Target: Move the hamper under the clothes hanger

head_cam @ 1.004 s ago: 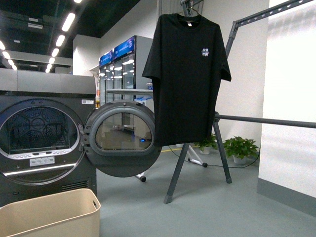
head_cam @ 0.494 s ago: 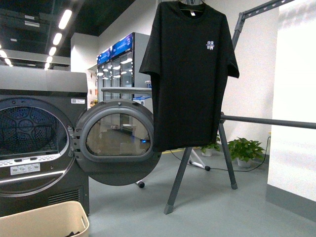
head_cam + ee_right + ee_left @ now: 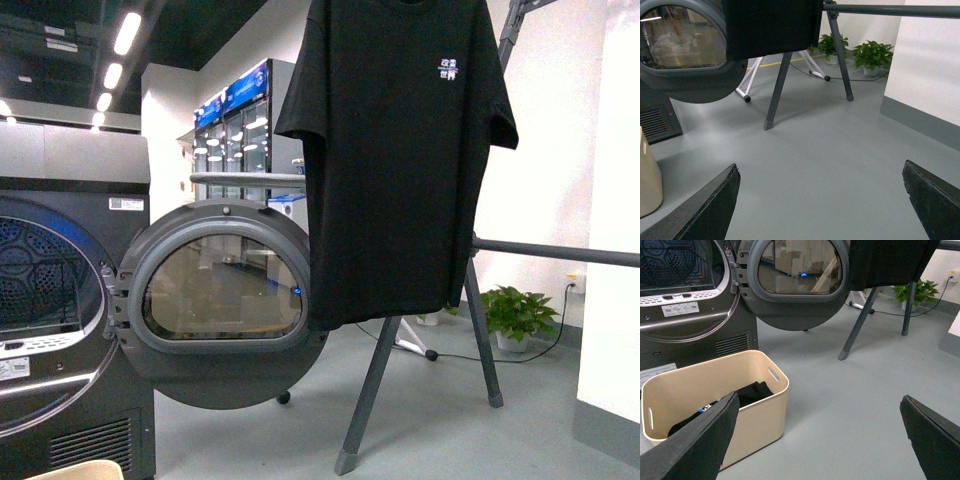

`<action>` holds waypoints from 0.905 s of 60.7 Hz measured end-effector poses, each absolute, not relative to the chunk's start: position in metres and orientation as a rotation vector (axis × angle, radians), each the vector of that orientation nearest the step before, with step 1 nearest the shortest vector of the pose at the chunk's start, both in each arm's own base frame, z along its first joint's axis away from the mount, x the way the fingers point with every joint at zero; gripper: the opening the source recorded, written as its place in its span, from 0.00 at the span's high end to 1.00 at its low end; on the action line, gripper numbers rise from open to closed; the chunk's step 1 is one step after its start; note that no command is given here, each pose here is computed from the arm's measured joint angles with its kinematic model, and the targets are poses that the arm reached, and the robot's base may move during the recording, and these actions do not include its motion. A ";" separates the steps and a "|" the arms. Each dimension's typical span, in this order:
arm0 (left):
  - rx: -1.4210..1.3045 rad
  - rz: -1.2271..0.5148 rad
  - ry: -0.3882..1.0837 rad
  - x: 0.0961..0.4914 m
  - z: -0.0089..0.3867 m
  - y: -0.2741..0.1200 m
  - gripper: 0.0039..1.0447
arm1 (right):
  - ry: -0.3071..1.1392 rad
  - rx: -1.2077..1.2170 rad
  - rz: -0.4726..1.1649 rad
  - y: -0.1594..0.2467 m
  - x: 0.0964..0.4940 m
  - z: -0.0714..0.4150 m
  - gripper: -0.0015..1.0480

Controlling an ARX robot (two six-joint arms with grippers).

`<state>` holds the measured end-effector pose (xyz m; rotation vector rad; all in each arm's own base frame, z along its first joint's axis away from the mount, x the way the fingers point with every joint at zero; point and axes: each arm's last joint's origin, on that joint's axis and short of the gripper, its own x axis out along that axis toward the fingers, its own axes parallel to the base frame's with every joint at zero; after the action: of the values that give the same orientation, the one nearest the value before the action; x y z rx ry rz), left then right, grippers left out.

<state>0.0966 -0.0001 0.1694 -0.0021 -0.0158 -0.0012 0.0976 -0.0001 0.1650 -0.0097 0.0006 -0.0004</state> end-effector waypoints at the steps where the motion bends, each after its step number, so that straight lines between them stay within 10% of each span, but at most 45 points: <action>1: -0.002 -0.001 -0.016 0.097 0.169 0.000 0.06 | 0.001 -0.010 0.000 0.000 0.098 0.165 0.08; 55: -0.002 -0.004 -0.014 0.097 0.169 0.000 0.06 | 0.001 -0.010 -0.004 0.000 0.098 0.165 0.08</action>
<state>0.0967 -0.0002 0.1692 -0.0021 -0.0139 -0.0042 0.0976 -0.0002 0.1650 -0.0097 0.0006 -0.0042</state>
